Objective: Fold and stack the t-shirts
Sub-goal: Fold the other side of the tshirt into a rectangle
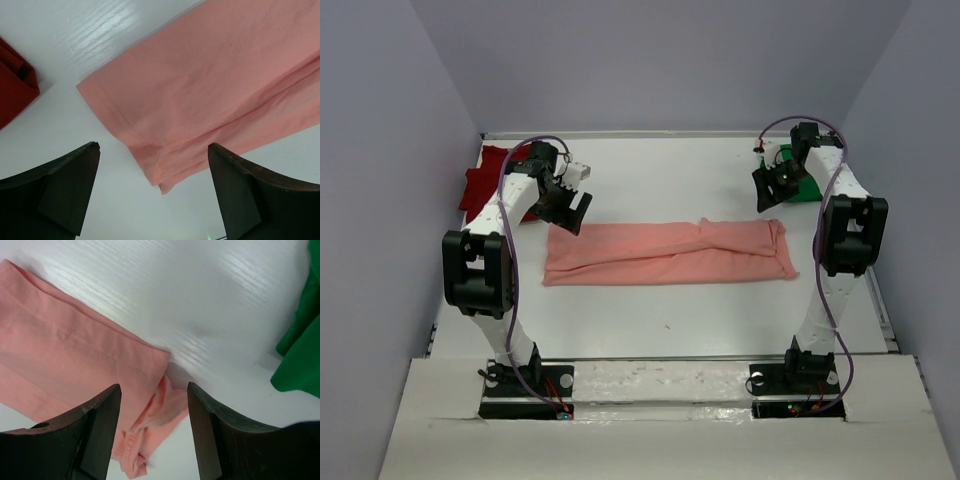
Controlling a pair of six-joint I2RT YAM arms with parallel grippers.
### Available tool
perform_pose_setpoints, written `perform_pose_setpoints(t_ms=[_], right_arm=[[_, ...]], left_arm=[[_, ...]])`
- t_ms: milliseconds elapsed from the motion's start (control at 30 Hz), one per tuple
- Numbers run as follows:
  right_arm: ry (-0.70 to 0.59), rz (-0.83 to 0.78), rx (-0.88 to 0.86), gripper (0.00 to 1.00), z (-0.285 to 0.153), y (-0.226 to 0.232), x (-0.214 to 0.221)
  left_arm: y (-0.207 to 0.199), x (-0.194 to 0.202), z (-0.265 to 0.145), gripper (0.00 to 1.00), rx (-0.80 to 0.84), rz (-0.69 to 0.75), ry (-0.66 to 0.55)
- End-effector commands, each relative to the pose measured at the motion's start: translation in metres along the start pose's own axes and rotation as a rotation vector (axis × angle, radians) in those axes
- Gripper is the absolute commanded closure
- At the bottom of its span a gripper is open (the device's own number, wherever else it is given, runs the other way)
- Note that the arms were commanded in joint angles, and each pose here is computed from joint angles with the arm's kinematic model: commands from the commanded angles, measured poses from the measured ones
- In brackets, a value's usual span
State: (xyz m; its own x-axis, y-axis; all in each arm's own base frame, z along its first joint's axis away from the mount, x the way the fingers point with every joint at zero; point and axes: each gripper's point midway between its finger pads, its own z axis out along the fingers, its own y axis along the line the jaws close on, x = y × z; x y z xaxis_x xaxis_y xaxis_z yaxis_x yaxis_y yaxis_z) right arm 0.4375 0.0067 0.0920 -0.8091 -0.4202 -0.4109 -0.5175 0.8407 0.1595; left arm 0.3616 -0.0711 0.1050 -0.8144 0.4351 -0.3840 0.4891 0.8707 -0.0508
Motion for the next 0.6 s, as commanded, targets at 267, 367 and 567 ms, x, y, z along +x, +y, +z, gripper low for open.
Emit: perform_pose_setpoints(t_ms=[267,367,567], right_arm=[[-0.005,-0.017,-0.052,0.41,0.015,0.015,-0.009],[-0.007,-0.01,-0.062,0.42,0.019,0.016,-0.008],[0.007,0.012,-0.08,0.42,0.025,0.017,-0.005]], left_arm=[[0.0,-0.002,-0.005,0.01,-0.004,-0.002,0.003],[-0.001,-0.001,-0.002,0.01,0.005,-0.005,0.009],[-0.001,0.003,-0.003,0.01,-0.004,-0.002,0.016]])
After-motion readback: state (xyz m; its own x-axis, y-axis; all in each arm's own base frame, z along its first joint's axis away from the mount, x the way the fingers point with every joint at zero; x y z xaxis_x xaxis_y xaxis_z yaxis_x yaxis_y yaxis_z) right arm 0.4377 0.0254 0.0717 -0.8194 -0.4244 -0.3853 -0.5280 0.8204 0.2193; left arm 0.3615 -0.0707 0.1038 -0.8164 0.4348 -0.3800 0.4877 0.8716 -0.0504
